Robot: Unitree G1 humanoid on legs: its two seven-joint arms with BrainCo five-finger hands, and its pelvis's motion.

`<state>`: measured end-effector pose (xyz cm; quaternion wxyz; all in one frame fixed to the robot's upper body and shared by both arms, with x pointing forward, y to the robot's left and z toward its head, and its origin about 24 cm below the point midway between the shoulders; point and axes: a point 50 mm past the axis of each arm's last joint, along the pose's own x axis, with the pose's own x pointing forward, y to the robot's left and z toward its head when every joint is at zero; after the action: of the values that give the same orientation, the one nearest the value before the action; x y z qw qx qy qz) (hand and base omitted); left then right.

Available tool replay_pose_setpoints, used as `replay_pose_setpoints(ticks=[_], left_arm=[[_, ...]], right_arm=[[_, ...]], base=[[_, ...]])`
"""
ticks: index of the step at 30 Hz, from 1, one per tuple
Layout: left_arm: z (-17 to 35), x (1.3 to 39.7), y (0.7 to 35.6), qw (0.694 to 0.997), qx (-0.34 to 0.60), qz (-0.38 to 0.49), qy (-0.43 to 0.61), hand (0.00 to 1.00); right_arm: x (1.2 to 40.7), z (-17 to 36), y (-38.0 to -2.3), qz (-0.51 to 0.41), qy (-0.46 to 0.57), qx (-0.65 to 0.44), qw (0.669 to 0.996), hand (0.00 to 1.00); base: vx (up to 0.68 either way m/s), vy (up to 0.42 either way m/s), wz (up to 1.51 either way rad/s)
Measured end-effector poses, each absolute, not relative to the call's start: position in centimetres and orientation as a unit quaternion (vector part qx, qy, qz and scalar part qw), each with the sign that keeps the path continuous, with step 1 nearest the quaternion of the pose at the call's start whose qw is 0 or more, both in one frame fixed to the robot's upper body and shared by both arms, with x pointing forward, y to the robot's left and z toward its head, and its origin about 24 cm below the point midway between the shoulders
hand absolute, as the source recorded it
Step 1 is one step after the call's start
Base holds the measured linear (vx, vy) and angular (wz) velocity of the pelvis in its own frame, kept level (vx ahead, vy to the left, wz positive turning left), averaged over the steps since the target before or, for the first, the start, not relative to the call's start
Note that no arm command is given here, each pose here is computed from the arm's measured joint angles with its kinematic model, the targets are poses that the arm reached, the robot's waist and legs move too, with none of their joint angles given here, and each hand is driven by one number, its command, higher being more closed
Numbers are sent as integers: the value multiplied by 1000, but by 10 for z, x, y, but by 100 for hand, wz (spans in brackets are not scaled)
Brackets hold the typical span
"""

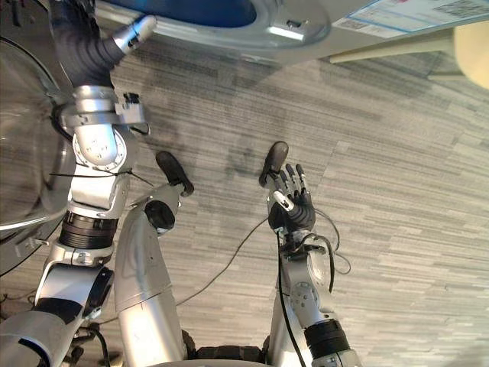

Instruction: Pick up the laundry basket with both hands and put the clothes into the washing machine.

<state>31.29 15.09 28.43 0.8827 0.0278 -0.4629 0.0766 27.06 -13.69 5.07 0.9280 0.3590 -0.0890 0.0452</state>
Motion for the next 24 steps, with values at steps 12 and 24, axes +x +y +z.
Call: replay_pose_setpoints(ticks=[12,24], left_arm=[[130,303,151,976,13,40,-214,0],[-28,253,113,994,28,3,102,0]], right_arm=[[261,-8,-159,-29,50,279,958,0],[198,-94,-160,-53,260,90,960,0]], base=[[-28,-15,2],[117,2,24]])
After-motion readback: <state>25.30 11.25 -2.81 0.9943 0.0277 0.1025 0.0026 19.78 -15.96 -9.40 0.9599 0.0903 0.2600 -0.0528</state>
